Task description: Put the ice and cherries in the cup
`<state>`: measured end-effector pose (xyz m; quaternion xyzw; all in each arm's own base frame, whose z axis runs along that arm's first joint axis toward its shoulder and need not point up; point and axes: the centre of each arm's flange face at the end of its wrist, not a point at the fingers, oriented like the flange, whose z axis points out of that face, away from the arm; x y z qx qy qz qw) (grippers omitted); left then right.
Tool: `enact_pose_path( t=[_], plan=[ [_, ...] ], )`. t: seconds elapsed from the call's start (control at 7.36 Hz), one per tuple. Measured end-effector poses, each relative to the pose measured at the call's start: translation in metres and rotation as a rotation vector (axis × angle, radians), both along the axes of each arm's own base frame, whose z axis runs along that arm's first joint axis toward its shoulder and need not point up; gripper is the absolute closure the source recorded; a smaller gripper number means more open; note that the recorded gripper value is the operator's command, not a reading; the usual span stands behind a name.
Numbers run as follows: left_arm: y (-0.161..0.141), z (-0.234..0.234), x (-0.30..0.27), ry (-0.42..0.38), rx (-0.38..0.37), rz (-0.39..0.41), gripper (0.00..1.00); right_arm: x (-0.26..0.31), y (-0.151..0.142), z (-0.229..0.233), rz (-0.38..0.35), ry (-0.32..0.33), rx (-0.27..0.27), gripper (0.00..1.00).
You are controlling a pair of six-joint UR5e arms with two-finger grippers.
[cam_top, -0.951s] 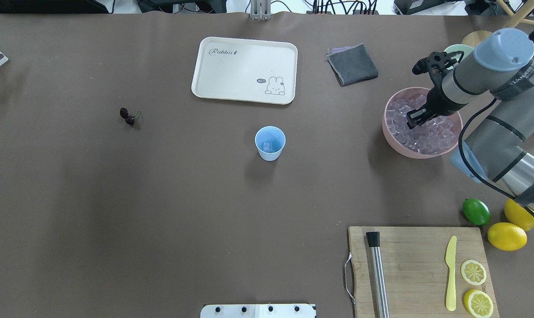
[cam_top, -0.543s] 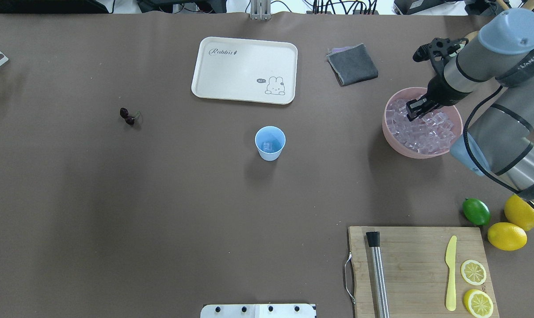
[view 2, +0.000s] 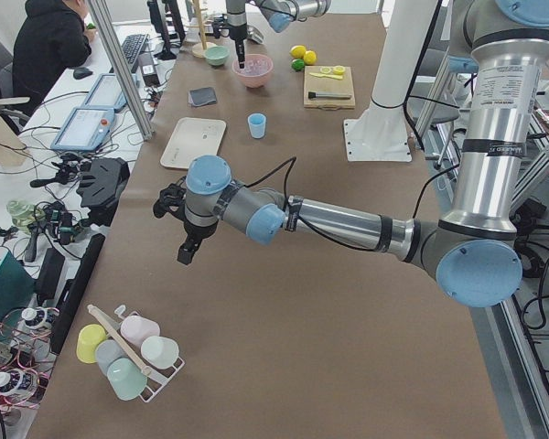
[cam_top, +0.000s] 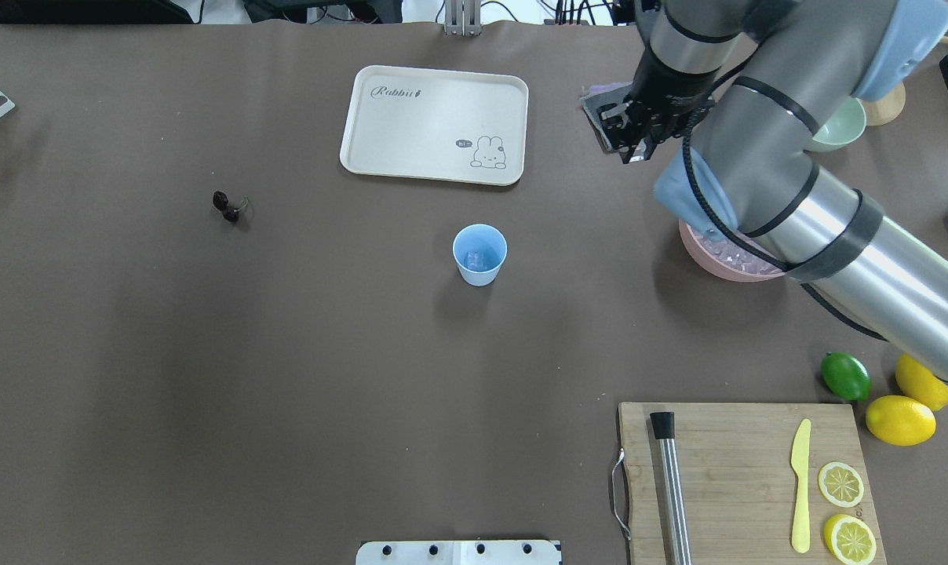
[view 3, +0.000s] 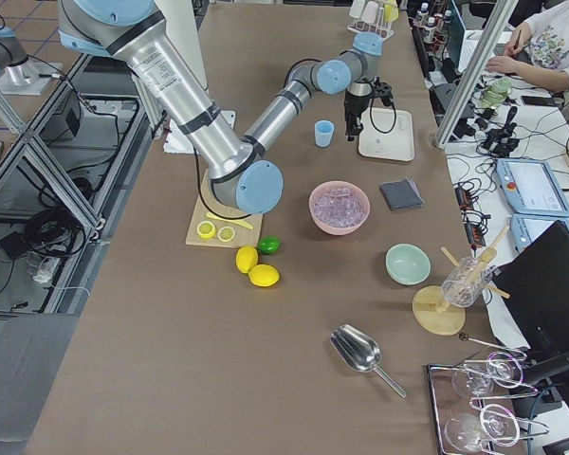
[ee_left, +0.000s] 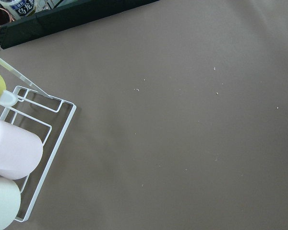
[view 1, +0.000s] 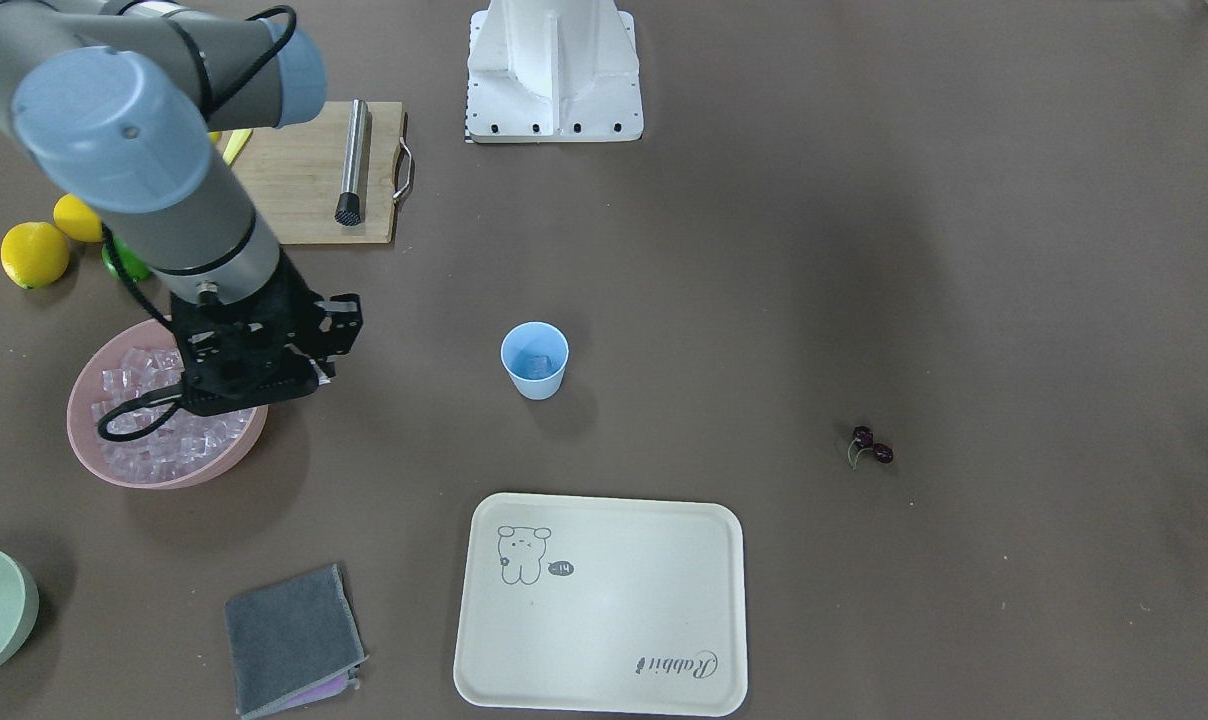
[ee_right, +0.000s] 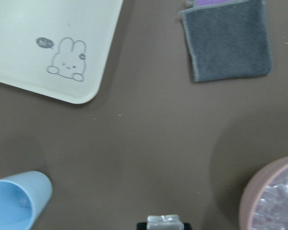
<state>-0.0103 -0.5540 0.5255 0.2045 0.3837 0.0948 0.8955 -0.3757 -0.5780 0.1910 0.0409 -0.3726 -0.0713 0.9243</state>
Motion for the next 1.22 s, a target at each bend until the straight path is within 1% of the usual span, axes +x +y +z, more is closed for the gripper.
enact_pose_path(
  t=[0.14,0.27,0.41,0.54,0.81,0.95,1.09,1.22],
  plan=[
    [-0.003,0.002,0.001,-0.001,-0.003,0.002,0.02,-0.047,0.013,-0.024,0.045,-0.005,-0.016,1.0],
    [-0.005,0.004,0.002,-0.001,-0.006,0.003,0.02,-0.097,0.033,-0.034,0.083,-0.014,-0.014,1.0],
    [-0.007,0.006,0.002,-0.002,-0.01,0.004,0.02,-0.135,0.052,-0.037,0.113,-0.022,0.001,1.0],
    [-0.007,0.007,0.002,-0.002,-0.011,0.004,0.02,-0.157,0.066,-0.036,0.119,-0.026,0.009,1.0],
    [-0.007,0.007,0.002,-0.001,-0.011,0.004,0.02,-0.177,0.082,-0.036,0.109,-0.028,0.012,1.0],
    [-0.006,0.003,0.002,0.0,-0.005,0.004,0.02,-0.18,0.085,-0.035,0.107,-0.026,0.01,0.52],
    [-0.005,-0.002,0.002,0.001,0.006,0.004,0.02,-0.179,0.083,-0.034,0.106,-0.023,0.014,0.26],
    [-0.005,-0.005,0.003,0.001,0.015,0.007,0.02,-0.176,0.079,-0.033,0.1,-0.02,0.027,0.02]
  ],
)
